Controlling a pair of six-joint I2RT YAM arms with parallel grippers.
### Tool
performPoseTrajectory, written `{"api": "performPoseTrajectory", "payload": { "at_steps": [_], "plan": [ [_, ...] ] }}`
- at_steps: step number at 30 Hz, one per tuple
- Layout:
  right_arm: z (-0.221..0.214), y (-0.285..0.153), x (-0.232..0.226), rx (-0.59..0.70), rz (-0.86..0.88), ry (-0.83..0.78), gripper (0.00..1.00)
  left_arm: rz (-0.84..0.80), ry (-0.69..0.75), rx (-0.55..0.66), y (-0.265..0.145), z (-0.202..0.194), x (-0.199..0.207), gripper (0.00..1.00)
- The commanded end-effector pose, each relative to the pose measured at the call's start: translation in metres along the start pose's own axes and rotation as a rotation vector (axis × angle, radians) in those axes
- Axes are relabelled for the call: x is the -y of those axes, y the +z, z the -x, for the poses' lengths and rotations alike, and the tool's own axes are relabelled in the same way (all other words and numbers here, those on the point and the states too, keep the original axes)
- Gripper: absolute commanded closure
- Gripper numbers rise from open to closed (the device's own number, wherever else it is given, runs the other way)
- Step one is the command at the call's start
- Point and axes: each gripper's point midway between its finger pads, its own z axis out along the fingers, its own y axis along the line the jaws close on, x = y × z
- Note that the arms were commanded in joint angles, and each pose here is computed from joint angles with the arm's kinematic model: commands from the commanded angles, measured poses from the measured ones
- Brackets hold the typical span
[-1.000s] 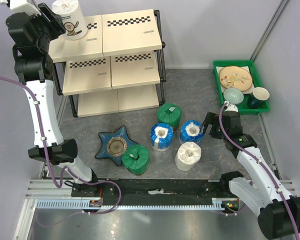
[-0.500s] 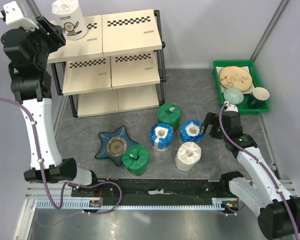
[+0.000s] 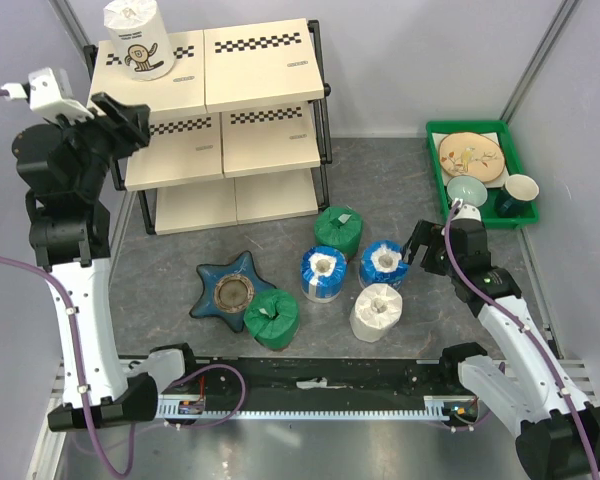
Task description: Place and organize the paper towels onto the shelf
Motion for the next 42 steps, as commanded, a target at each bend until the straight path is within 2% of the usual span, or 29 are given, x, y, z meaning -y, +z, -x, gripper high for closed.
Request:
{"api": "performPoseTrajectory", "payload": {
  "at_steps": [1, 4, 8, 12, 14, 15, 17, 20, 25, 29, 32, 40, 42],
  "plan": [
    [0.017, -0.009, -0.009, 0.037, 0.021, 0.012, 0.02, -0.112, -0.093, -0.094, -0.011, -0.040, 0.016, 0.29],
    [0.017, -0.009, -0.009, 0.031, 0.019, 0.013, 0.02, -0.128, -0.116, -0.159, -0.015, -0.070, 0.015, 0.28],
    [0.019, -0.012, -0.013, 0.032, 0.038, 0.014, 0.02, -0.159, -0.101, -0.191, -0.028, -0.090, 0.023, 0.26],
    [0.022, -0.016, -0.014, 0.044, 0.038, 0.014, 0.02, -0.293, -0.103, -0.302, -0.034, -0.125, 0.061, 0.25],
    [0.023, -0.017, -0.013, 0.050, 0.036, 0.015, 0.02, -0.291, -0.076, -0.331, -0.034, -0.137, 0.071, 0.25],
    [0.023, -0.017, -0.012, 0.049, 0.032, 0.018, 0.02, -0.349, -0.057, -0.361, -0.041, -0.150, 0.095, 0.25],
    [0.023, -0.018, -0.013, 0.051, 0.031, 0.024, 0.02, -0.343, -0.021, -0.376, -0.045, -0.160, 0.108, 0.24],
    [0.026, -0.020, -0.015, 0.058, 0.037, 0.041, 0.02, -0.447, -0.027, -0.475, -0.067, -0.196, 0.153, 0.23],
    [0.038, -0.031, -0.011, 0.109, 0.003, 0.072, 0.02, -0.469, 0.005, -0.579, -0.098, -0.251, 0.183, 0.23],
    [0.047, -0.036, -0.009, 0.139, -0.019, 0.080, 0.02, -0.562, 0.048, -0.673, -0.140, -0.294, 0.218, 0.23],
    [0.052, -0.039, -0.007, 0.151, -0.036, 0.089, 0.02, -0.589, 0.099, -0.716, -0.162, -0.317, 0.235, 0.23],
    [0.075, -0.063, 0.001, 0.267, -0.080, 0.141, 0.02, -0.662, 0.052, -0.803, -0.196, -0.363, 0.274, 0.23],
    [0.080, -0.069, 0.000, 0.286, -0.081, 0.138, 0.02, -0.675, 0.088, -0.838, -0.205, -0.384, 0.284, 0.23]
  ]
}}
